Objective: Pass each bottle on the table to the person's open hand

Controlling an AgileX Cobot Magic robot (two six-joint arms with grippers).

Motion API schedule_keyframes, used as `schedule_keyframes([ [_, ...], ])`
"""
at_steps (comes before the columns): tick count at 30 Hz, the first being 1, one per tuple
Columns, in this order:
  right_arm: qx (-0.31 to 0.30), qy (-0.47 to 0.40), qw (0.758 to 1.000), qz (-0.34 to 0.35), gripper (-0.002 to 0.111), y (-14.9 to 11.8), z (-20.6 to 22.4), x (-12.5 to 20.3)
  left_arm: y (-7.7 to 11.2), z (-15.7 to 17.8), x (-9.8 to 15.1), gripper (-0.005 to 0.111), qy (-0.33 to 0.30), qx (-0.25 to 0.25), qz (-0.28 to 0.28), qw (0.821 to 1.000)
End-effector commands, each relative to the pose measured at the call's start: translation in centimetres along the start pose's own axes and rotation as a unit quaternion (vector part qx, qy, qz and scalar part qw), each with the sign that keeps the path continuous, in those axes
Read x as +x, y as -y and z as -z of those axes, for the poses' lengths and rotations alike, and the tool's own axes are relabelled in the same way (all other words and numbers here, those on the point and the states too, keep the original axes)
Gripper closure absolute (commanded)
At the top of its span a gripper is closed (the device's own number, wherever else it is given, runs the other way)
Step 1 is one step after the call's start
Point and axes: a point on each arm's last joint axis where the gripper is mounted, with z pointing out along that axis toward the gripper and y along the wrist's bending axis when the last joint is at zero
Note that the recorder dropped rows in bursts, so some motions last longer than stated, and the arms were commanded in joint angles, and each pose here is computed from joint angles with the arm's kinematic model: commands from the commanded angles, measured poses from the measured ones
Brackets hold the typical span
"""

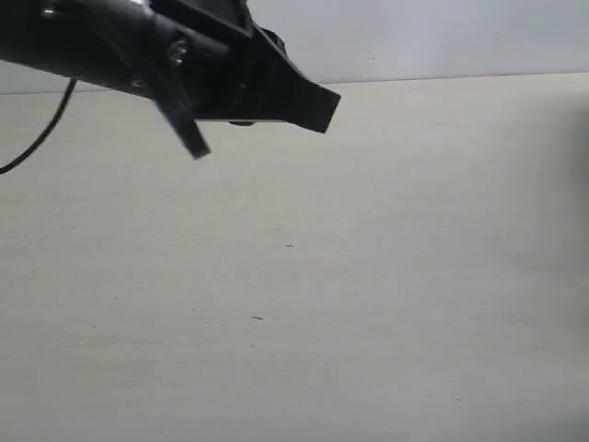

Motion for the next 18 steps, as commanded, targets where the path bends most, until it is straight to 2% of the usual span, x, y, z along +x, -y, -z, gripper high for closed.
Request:
schedule_keyframes([
  [1,-0.001,0.003,1.000,0.006,0.108,0.0,0.0,0.1,0.1,4.8,0.5,0.107,0.089,0.006,0.002,0.996],
  [6,-0.001,0.003,1.000,0.006,0.108,0.0,0.0,0.1,-0.1,8.5,2.9,0.107,0.127,0.004,-0.016,0.992],
  [11,-0.001,0.003,1.000,0.006,0.108,0.0,0.0,0.1,-0.1,9.2,4.1,0.107,0.103,0.005,-0.017,0.995],
  [18,-0.001,0.003,1.000,0.006,0.108,0.0,0.0,0.1,-0.1,9.2,4.2,0.107,0.100,0.005,-0.017,0.995],
])
